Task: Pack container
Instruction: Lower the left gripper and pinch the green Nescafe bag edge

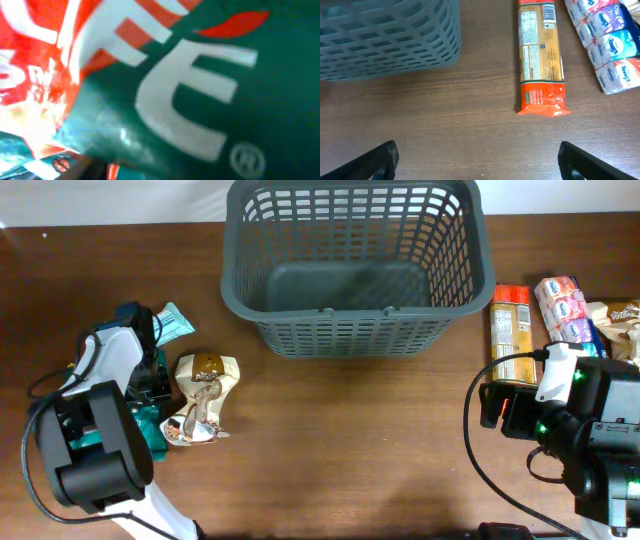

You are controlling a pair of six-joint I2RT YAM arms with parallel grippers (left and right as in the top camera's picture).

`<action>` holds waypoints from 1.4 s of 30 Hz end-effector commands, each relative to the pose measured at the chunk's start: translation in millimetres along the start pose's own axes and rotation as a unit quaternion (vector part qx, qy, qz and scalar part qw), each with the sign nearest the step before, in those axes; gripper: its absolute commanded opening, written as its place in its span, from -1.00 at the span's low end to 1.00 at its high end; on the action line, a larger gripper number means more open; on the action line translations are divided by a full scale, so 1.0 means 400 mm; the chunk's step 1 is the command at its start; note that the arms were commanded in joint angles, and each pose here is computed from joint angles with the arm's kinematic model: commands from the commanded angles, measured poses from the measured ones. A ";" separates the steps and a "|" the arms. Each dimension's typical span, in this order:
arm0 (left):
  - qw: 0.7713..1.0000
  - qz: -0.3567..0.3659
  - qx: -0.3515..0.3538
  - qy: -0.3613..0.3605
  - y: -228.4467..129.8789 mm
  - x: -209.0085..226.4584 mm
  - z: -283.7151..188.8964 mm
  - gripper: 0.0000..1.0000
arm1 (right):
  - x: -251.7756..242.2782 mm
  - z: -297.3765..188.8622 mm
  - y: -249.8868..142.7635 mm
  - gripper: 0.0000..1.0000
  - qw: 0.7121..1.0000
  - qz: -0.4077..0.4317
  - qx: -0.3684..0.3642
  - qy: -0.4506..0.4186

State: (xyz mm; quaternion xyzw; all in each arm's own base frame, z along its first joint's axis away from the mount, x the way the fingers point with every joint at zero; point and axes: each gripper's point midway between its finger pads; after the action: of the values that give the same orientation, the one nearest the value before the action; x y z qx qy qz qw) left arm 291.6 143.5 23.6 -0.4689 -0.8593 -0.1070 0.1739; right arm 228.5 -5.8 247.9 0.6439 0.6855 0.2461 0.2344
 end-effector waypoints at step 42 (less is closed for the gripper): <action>1.000 -0.004 -0.003 0.001 0.079 0.098 -0.235 -0.96 | 0.005 -0.007 0.010 0.98 1.000 -0.001 -0.007 0.002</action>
State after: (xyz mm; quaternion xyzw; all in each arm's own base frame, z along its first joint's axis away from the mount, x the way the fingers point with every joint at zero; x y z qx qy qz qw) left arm 313.8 141.5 93.4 -0.4698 -0.8642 -0.0556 0.1716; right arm 228.2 -5.9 247.8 0.6439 0.6857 0.2456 0.2341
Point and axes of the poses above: each gripper's point midway between its finger pads, its own z axis out along the fingers, its own x axis along the line the jaws close on, y = z × x, and after that the axes turned 12 degrees about -z, right-handed
